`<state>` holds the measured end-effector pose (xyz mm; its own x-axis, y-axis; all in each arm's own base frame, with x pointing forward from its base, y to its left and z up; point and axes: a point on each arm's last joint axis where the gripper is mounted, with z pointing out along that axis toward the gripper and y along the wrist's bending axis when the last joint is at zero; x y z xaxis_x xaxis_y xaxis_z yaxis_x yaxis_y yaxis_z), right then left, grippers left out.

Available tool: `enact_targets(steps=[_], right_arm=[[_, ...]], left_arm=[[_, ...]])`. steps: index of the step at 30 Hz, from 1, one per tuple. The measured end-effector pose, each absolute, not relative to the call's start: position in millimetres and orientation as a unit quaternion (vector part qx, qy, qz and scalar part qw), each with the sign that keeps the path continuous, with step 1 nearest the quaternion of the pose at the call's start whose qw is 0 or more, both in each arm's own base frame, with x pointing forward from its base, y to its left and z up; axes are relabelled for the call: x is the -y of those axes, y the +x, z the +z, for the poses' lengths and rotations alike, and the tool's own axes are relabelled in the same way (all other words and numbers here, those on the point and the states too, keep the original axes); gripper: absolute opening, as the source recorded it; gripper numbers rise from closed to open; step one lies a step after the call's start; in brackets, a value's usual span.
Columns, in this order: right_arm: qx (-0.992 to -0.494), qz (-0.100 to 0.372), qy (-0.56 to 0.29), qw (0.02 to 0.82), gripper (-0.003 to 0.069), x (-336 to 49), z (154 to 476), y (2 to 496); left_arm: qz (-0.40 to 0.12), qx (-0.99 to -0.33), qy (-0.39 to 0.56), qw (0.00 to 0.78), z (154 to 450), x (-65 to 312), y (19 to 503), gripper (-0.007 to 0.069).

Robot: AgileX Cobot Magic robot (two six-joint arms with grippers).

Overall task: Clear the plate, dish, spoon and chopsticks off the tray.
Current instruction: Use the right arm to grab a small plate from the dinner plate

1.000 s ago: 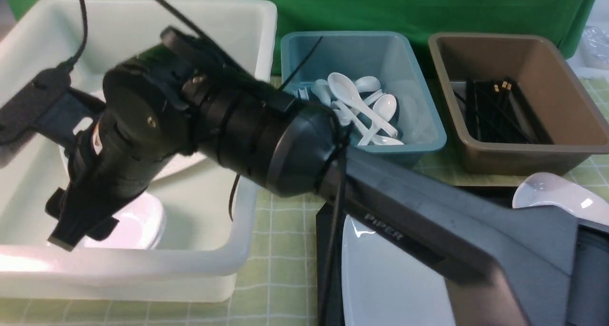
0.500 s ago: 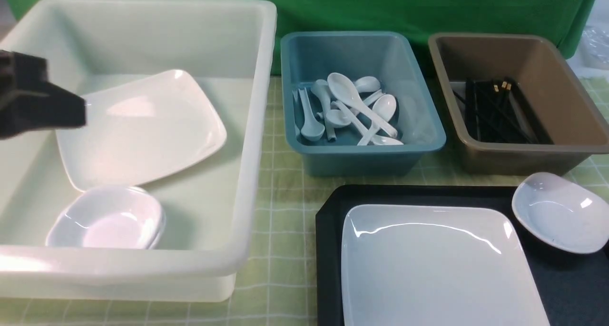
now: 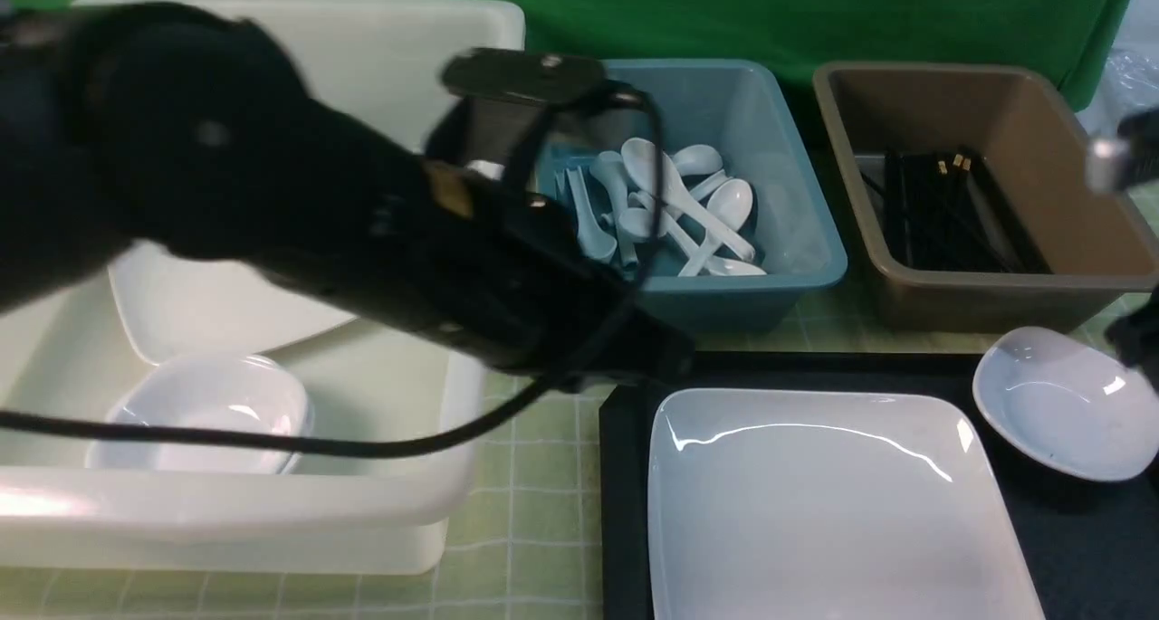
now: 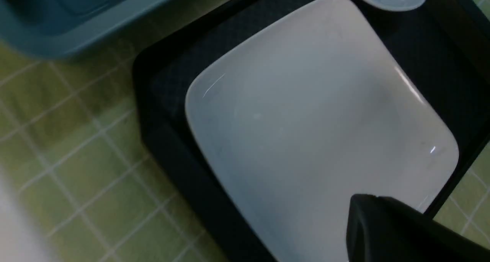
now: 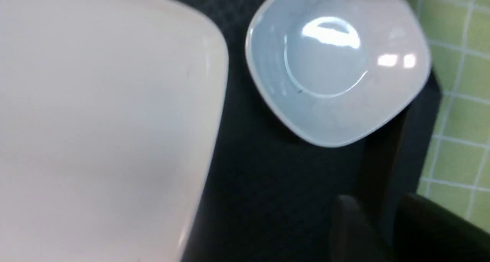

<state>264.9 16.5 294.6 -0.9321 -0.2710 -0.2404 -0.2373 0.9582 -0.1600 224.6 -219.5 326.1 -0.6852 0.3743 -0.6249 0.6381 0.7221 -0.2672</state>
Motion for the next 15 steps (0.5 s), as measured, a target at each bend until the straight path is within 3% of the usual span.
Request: enact_targets(steps=[1, 5, 15], right_arm=[[-0.978, -0.069, -0.135, 0.141, 0.033, -15, 272, 263], [-0.97, -0.087, -0.145, 0.173, 0.0419, -13, 231, 262], [-0.967, -0.086, -0.169, 0.169, 0.0433, -15, 185, 277]], left_arm=[[-0.243, -0.88, 0.295, 0.281, 321, 237, 232, 0.0001], [-0.248, -0.869, 0.306, 0.3, 310, 265, 249, 0.0001], [-0.247, -0.869, 0.302, 0.305, 286, 281, 265, 0.0002]])
